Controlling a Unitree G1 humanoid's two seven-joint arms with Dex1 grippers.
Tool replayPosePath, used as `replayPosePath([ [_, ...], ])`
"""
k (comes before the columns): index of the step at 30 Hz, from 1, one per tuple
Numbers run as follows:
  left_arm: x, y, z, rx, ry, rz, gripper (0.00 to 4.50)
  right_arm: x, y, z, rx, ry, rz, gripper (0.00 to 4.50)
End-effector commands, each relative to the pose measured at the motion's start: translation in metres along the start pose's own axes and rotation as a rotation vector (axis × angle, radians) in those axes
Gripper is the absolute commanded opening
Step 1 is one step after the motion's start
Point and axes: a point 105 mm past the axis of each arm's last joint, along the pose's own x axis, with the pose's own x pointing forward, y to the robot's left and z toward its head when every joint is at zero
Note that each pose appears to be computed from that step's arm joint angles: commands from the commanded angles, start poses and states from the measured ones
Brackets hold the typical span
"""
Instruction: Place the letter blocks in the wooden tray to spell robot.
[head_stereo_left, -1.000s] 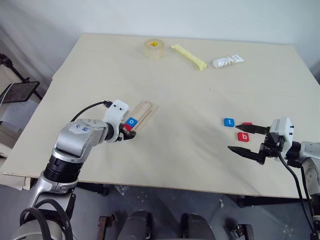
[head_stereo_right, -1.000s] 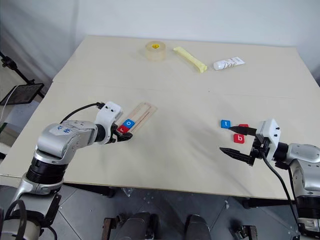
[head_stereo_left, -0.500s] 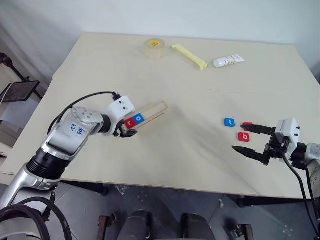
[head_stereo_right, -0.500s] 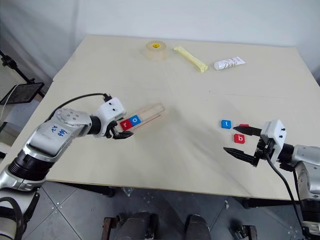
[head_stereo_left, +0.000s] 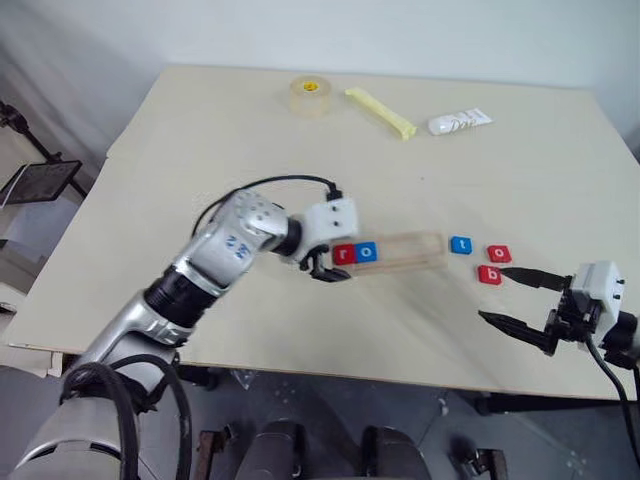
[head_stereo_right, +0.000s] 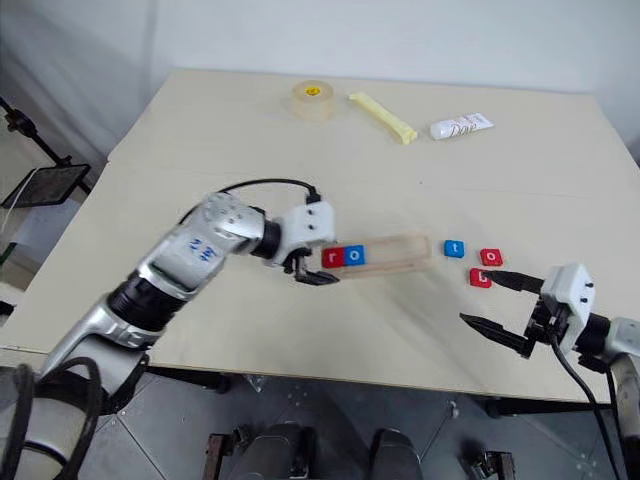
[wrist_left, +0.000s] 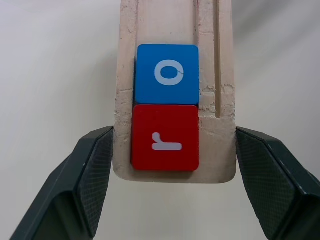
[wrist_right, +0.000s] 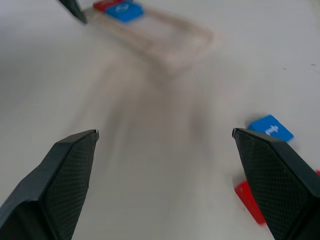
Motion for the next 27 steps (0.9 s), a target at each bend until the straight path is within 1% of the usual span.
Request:
replayPosePath([
  [1, 0.007, -0.006, 0.008, 0.071, 0.013, -0.02, 3.38, -0.013, 0.002, 0.012, -0.031, -0.026, -0.052, 4.5],
  [7, 0.027, -0.015, 0.007, 0.085, 0.043, -0.063, 3.38, -0.029, 0.013, 0.009, -0.014, -0.009, -0.122, 4.5],
  [15, 0.038, -0.021, 0.008, 0.102, 0.051, -0.081, 3.38, -0.039, 0.023, 0.007, 0.002, 0.002, -0.182, 4.5],
  [17, 0.041, -0.021, 0.009, 0.092, 0.046, -0.079, 4.12, -0.04, 0.023, 0.008, 0.004, 0.001, -0.192, 4.5],
  [18, 0.042, -0.021, 0.01, 0.09, 0.042, -0.082, 4.4, -0.041, 0.024, 0.008, 0.004, 0.0, -0.196, 4.5],
  [19, 0.042, -0.022, 0.011, 0.089, 0.04, -0.083, 4.47, -0.041, 0.024, 0.008, 0.004, 0.0, -0.197, 4.5],
  [24, 0.038, -0.019, 0.011, 0.087, 0.037, -0.053, 4.47, -0.039, 0.022, 0.009, -0.001, -0.007, -0.213, 4.5],
  [27, 0.023, -0.015, 0.011, 0.09, -0.003, -0.031, 4.47, -0.037, 0.022, 0.011, 0.007, -0.016, -0.238, 4.5],
])
